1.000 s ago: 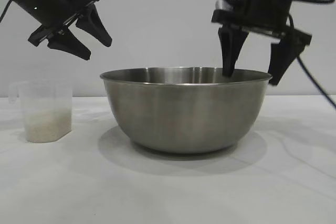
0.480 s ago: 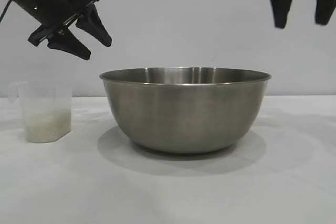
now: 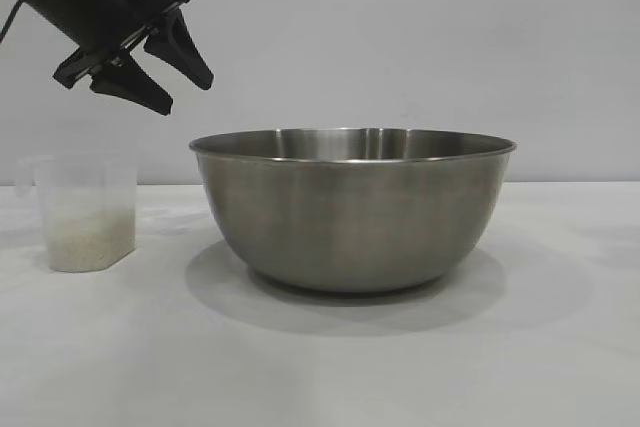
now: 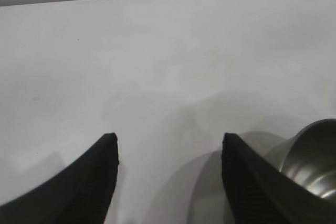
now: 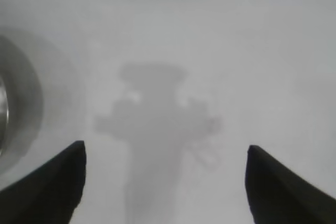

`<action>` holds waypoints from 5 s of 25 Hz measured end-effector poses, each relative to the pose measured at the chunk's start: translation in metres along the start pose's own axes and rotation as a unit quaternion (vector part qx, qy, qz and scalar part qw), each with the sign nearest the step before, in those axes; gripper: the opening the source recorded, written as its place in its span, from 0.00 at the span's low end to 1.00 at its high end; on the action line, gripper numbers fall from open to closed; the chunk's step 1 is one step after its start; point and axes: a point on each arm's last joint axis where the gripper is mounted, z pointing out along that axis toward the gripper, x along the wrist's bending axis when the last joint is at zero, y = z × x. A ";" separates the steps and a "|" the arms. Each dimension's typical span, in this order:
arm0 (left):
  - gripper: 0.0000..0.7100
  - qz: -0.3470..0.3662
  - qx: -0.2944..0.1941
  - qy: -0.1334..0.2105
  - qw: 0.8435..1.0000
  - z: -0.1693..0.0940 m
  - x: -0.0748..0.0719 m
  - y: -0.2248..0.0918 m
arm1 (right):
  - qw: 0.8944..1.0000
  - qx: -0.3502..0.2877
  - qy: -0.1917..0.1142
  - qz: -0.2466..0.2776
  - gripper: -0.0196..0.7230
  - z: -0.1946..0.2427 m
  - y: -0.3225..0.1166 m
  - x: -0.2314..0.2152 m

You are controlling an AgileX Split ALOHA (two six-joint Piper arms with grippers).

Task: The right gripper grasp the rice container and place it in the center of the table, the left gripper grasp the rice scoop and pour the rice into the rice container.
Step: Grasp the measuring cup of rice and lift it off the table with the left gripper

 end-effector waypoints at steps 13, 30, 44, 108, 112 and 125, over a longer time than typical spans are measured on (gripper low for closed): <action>0.53 0.000 -0.002 0.003 1.000 0.000 0.001 0.000 | 0.995 -0.103 0.010 -0.004 0.80 -0.028 -0.172 0.017; 0.53 0.002 -0.010 0.023 1.000 -0.001 0.005 0.002 | 0.970 -0.244 0.018 -0.006 0.80 -0.001 -0.240 0.023; 0.53 0.013 0.000 0.045 0.999 -0.109 0.010 0.032 | 0.970 -0.243 0.018 -0.005 0.80 0.000 -0.240 0.023; 0.53 -0.062 -0.159 0.170 0.970 -0.203 -0.044 -0.160 | 0.970 -0.244 0.018 -0.005 0.80 -0.001 -0.239 0.023; 0.53 -0.130 -0.171 0.116 0.970 -0.201 -0.052 -0.159 | 0.970 -0.244 0.018 -0.005 0.80 -0.001 -0.239 0.023; 0.53 -0.244 -0.079 -0.211 0.943 -0.203 -0.109 -0.162 | 0.969 -0.244 0.018 -0.005 0.80 -0.001 -0.239 0.023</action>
